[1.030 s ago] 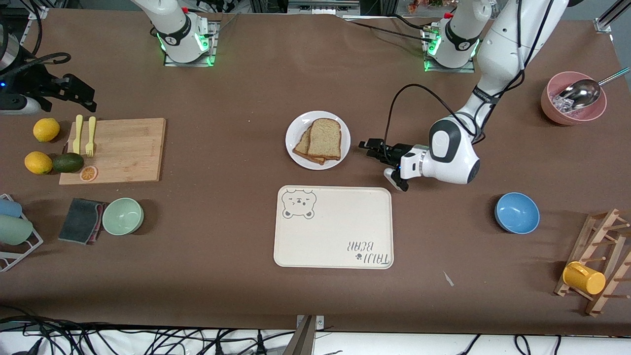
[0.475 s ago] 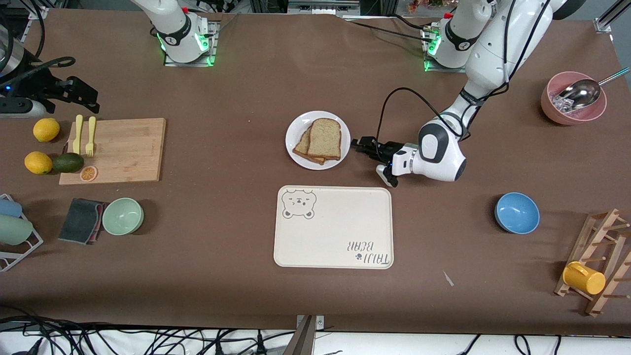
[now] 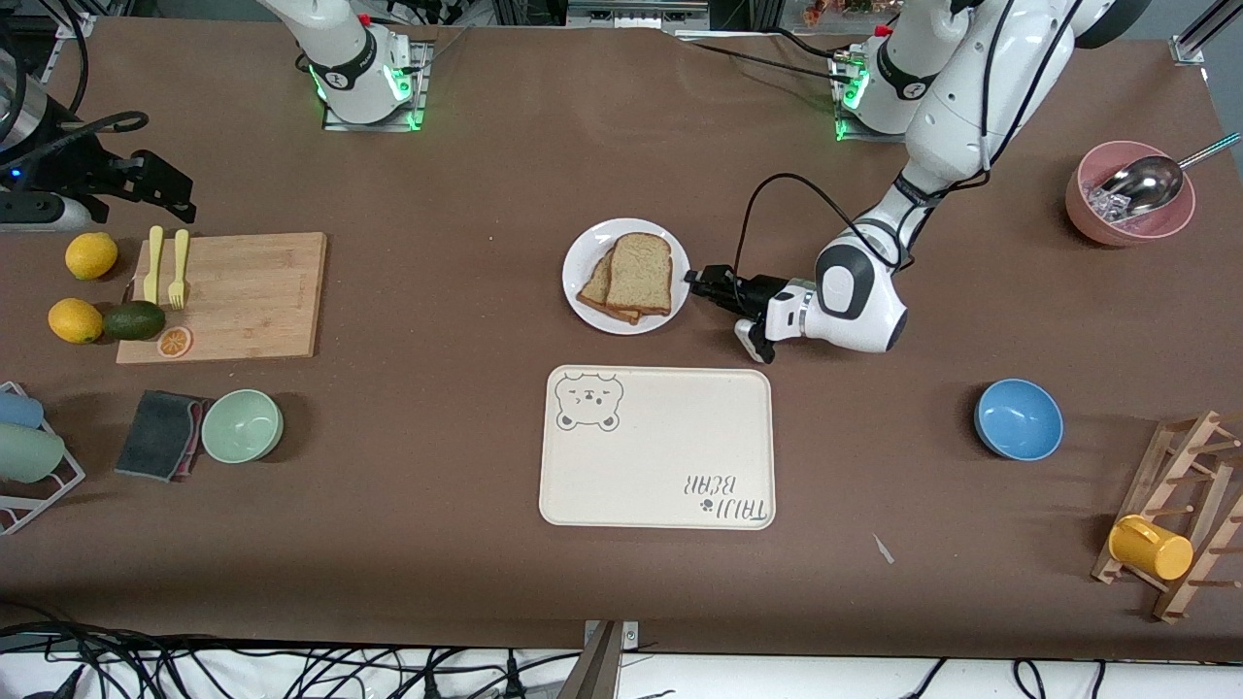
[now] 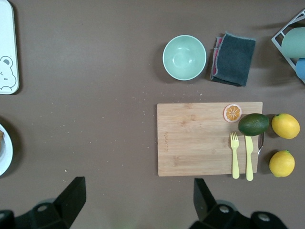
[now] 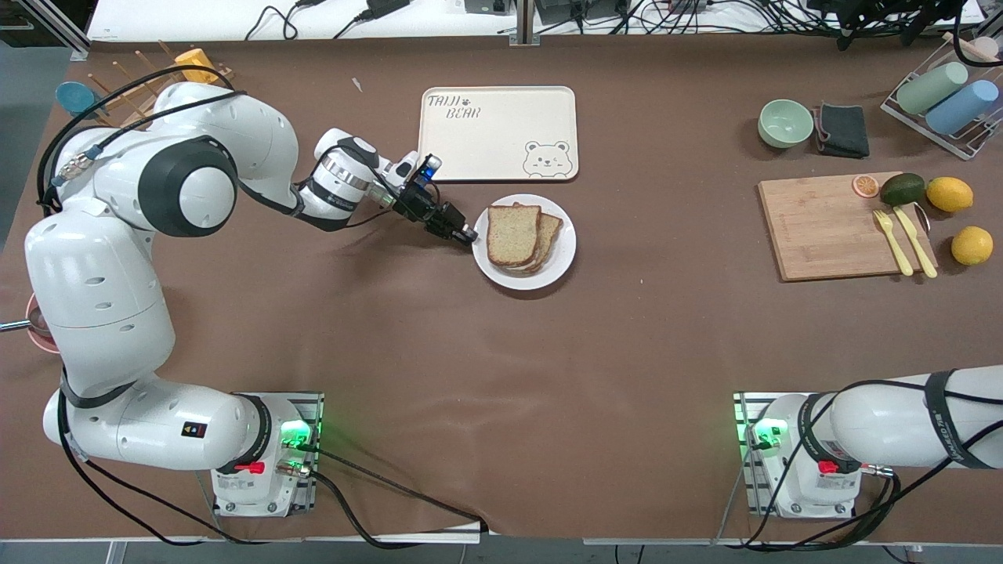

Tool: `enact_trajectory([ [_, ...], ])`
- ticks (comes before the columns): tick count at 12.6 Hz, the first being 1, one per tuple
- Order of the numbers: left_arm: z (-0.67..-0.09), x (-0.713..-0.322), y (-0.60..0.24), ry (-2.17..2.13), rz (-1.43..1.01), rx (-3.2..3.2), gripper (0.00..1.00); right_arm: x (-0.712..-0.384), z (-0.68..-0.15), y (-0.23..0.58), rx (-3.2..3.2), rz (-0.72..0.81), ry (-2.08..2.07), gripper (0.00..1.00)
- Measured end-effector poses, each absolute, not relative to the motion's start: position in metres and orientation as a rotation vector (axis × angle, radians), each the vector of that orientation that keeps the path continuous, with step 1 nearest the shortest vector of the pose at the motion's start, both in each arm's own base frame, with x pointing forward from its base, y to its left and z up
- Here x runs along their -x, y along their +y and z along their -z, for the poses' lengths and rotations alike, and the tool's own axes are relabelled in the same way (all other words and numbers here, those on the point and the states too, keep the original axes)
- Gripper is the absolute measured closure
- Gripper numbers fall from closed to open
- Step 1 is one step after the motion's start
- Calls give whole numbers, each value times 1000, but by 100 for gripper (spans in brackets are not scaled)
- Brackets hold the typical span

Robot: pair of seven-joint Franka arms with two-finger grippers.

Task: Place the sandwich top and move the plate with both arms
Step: 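Grip the white plate's rim with the left gripper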

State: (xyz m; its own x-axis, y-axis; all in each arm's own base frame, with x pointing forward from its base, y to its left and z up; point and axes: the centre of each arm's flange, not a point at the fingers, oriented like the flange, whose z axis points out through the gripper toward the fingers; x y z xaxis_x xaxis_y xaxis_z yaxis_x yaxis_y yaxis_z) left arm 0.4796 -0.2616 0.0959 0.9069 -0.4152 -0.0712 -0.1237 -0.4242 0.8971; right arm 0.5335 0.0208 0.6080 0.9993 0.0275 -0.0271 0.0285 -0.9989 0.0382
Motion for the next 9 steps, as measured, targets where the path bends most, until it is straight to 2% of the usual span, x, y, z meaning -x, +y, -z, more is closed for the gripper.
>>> enact_trajectory([
  [3,-96,-478,-264,-395,345,-2002,61,-534,-608,11,-3103,42,20,0],
  [6,-95,-478,-265,-396,343,-2008,68,-535,-606,3,-3101,48,0,0],
  [9,-95,-476,-271,-392,348,-2023,69,-539,-600,3,-3098,63,-1,0],
])
